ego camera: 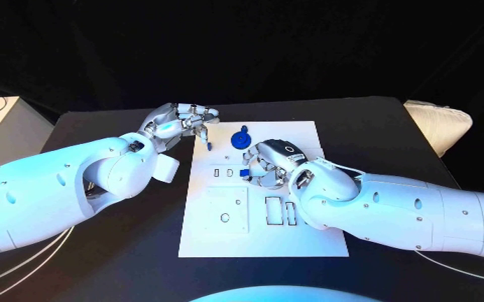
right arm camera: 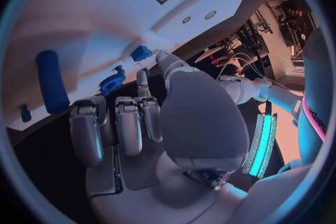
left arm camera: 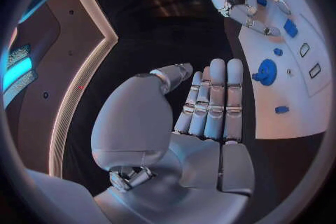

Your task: Assemble the parts on the task board

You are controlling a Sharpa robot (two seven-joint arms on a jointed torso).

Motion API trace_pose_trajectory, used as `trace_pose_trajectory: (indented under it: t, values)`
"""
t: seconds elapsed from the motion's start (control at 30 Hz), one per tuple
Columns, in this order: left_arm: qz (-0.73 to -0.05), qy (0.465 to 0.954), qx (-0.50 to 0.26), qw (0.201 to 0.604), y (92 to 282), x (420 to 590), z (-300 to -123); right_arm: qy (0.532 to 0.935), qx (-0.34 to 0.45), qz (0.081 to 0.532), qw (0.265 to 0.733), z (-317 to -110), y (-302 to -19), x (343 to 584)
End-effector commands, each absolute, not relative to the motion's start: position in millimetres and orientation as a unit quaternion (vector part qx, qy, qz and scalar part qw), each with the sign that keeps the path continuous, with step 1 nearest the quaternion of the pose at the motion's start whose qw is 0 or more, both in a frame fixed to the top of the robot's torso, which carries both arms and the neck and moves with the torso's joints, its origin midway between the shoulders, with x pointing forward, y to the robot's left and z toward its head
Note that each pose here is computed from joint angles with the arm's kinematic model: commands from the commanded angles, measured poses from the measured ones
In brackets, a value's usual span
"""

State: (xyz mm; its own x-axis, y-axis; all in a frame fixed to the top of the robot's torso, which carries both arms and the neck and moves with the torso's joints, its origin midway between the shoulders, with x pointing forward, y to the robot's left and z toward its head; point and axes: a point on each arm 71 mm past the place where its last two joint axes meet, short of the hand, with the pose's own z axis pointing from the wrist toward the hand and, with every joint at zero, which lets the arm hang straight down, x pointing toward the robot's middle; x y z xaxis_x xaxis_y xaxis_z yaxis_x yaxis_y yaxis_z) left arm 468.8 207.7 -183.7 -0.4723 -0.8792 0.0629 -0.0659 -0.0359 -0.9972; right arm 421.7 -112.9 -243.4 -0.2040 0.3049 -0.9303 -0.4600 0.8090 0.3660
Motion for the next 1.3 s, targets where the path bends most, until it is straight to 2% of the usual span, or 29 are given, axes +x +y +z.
trace_pose_trajectory:
  t: [0.03,0.6,1.3]
  values:
    - [-0.612,0.61,-0.382,0.329,205.3,467.9,-183.3,0.73,-0.087,0.282,0.616,-247.4,-112.8,421.7]
    - [-0.61,0.611,-0.381,0.33,205.8,468.3,-184.3,0.738,-0.09,0.265,0.614,-251.0,-112.4,426.3]
    - [-0.609,0.612,-0.381,0.329,206.3,468.6,-185.1,0.736,-0.083,0.271,0.615,-252.5,-108.8,428.1]
